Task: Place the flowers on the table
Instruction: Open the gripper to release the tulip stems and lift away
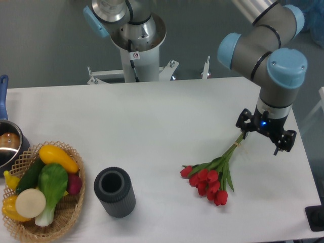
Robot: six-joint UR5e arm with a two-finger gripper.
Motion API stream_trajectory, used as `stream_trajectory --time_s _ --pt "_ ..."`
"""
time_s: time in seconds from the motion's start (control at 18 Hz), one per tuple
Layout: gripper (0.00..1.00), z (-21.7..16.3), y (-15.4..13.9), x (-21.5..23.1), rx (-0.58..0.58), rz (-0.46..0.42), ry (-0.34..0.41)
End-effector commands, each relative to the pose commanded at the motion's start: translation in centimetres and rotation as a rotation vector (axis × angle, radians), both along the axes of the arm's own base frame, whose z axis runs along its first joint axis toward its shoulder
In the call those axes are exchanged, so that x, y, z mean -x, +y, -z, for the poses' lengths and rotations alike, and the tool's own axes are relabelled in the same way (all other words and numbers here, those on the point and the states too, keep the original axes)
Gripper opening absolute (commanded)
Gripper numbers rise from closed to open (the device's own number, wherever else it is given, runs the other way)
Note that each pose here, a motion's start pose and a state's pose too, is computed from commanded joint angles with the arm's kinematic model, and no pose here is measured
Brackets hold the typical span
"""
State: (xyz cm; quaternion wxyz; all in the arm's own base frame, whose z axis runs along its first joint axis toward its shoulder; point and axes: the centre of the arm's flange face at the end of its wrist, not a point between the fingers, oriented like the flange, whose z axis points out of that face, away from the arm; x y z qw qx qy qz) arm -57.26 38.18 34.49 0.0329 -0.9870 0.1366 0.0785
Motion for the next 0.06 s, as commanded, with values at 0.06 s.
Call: stream_trajectory --time_s 0.06 --pt "1.00 0.23 0.08 -0.08 0.001 0.002 -0.003"
